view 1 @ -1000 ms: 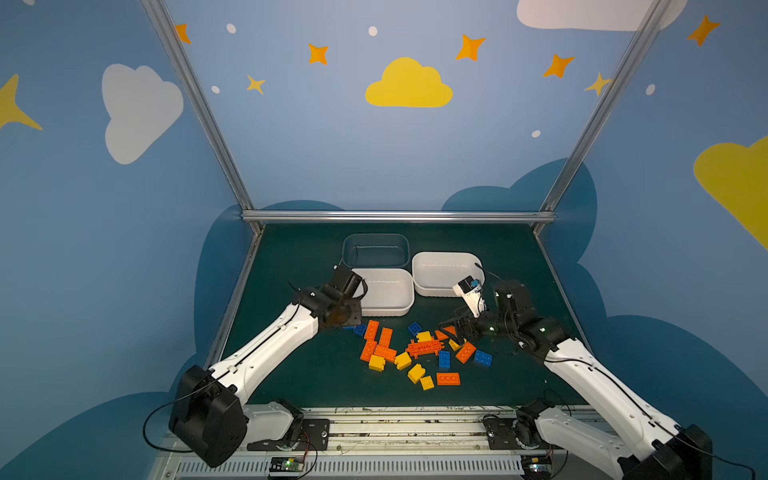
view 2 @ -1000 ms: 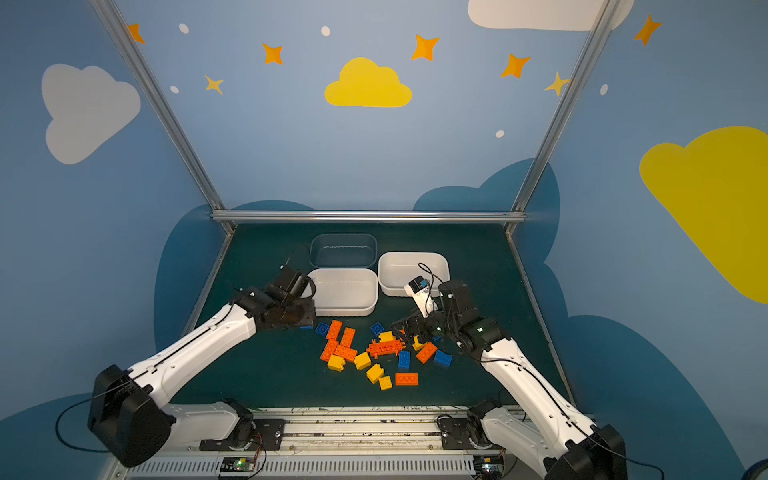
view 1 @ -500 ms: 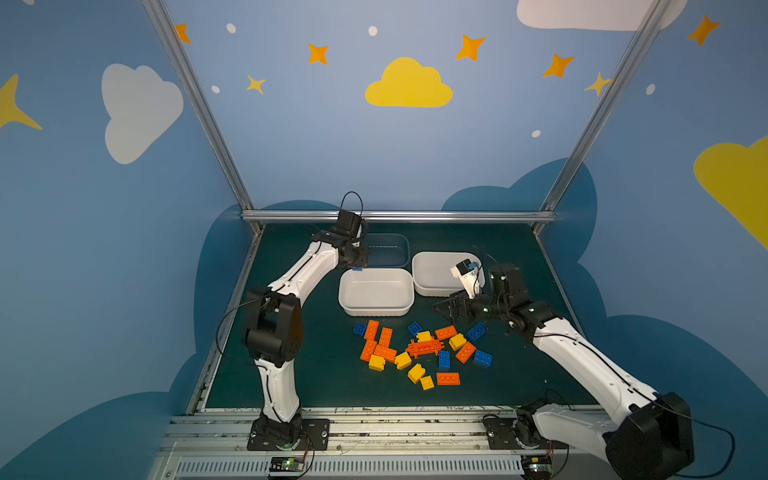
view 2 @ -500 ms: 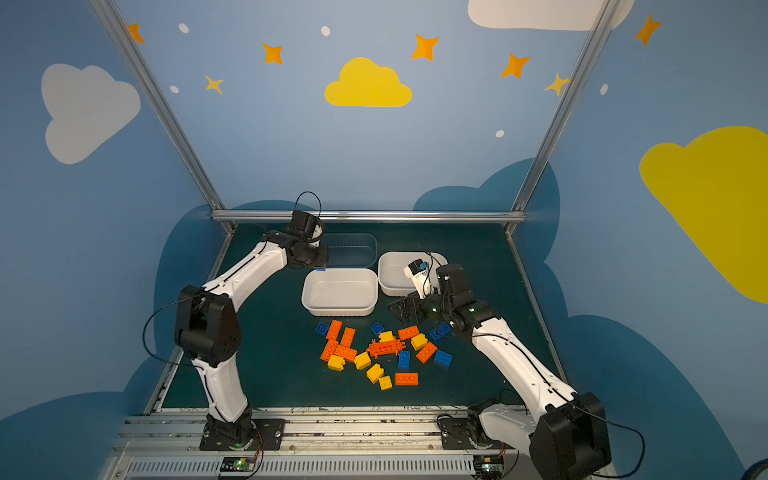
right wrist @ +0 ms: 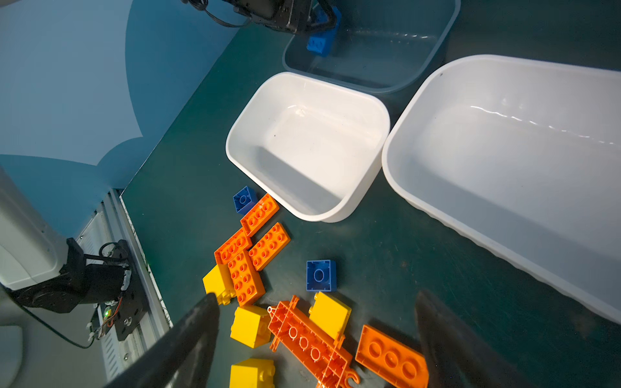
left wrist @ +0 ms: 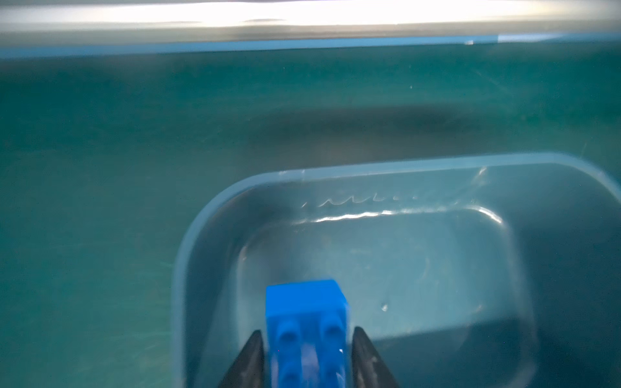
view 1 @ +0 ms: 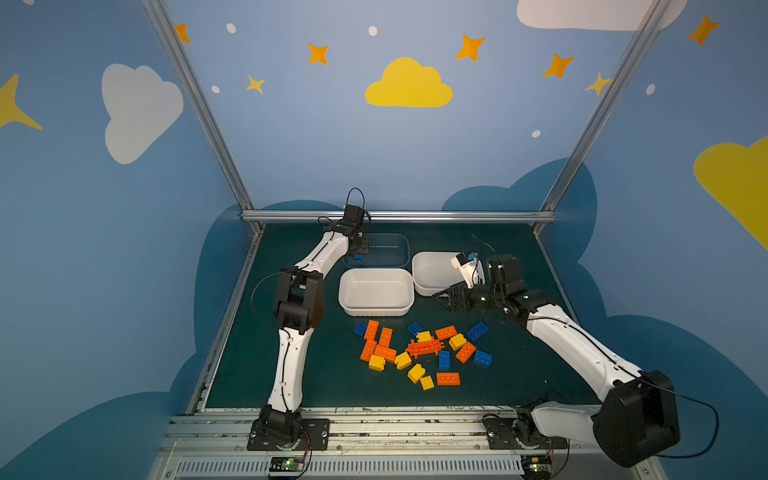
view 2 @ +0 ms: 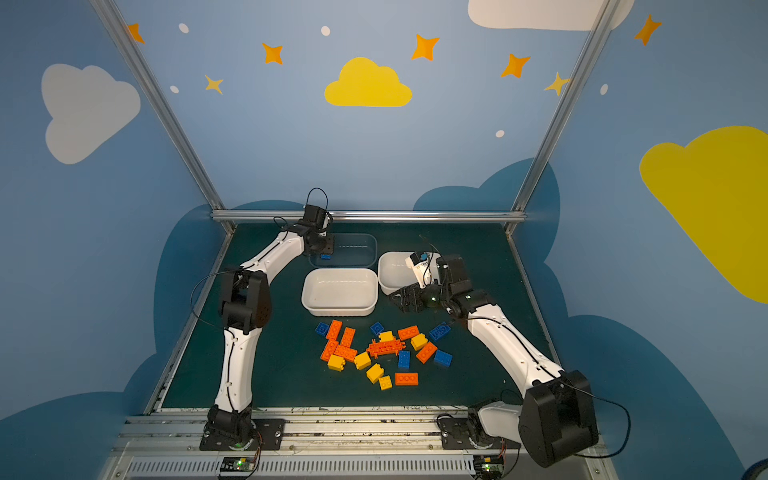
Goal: Sort the legos into containers by color
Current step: 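Carry the blue brick to the clear bin and release it, then move the left gripper back down to the brick pile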
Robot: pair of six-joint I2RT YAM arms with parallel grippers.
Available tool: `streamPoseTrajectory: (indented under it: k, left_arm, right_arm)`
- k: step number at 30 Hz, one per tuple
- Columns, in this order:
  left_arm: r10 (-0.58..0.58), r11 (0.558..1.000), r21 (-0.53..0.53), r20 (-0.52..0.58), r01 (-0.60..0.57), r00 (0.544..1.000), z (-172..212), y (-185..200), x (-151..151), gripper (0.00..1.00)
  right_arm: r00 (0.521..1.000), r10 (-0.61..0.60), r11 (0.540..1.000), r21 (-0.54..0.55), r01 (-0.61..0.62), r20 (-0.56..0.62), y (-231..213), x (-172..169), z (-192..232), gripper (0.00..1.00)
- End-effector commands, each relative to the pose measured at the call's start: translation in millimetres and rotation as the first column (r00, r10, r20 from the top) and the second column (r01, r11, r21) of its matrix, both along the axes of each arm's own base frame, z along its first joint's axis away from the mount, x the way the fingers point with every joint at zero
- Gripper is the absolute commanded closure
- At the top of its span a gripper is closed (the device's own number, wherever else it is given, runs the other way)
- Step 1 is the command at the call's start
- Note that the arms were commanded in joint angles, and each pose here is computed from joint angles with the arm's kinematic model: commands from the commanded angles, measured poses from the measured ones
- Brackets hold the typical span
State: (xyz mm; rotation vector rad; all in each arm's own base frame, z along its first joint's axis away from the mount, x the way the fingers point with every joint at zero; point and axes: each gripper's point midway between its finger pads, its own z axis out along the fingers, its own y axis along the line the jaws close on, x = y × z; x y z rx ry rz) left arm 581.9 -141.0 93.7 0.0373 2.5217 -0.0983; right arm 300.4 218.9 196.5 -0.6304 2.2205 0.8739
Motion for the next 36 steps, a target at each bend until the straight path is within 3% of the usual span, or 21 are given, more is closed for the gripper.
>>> streamPoseTrajectory:
  k: [1,6,13,17,22,28,36]
  left_arm:
    - [-0.024,0.999,-0.038,0.034,0.025,0.999,36.3,-7.1,-0.8,0.42]
    - [-0.056,0.991,-0.121,-0.039,0.051,0.998,59.1,-15.8,-45.2,0.28]
    - [-0.145,0.982,-0.137,-0.118,0.128,0.982,71.3,-20.0,-160.0,0.26]
    - [-0.200,0.974,-0.142,-0.185,0.175,0.962,55.8,-16.8,-224.2,0.27]
    - [-0.255,0.961,-0.167,-0.249,0.218,0.934,30.5,-10.5,-283.9,0.31]
    - [-0.369,0.923,-0.211,-0.238,0.323,0.899,-3.7,-16.3,-307.9,0.39]
    - [-0.480,0.877,-0.094,-0.189,0.471,0.856,-32.9,-13.4,-296.8,0.45]
  right_arm:
    - [1.000,0.010,1.000,0.008,-0.010,0.029,-1.9,3.5,13.5,0.10]
    - [1.000,0.019,1.000,0.019,-0.019,0.013,-4.4,-1.5,12.8,0.10]
    - [0.999,0.045,0.999,0.015,-0.046,0.004,-6.0,-12.5,11.5,0.10]
    - [0.998,0.057,0.998,0.017,-0.057,-0.002,-7.0,-17.8,9.2,0.10]
    - [0.996,0.083,0.996,0.020,-0.082,-0.015,-7.3,-28.4,7.2,0.10]
    - [0.993,0.119,0.992,0.041,-0.118,-0.016,-6.2,-41.1,3.6,0.10]
    - [0.995,0.095,0.995,0.012,-0.095,-0.014,-14.7,-49.5,-3.1,0.10]
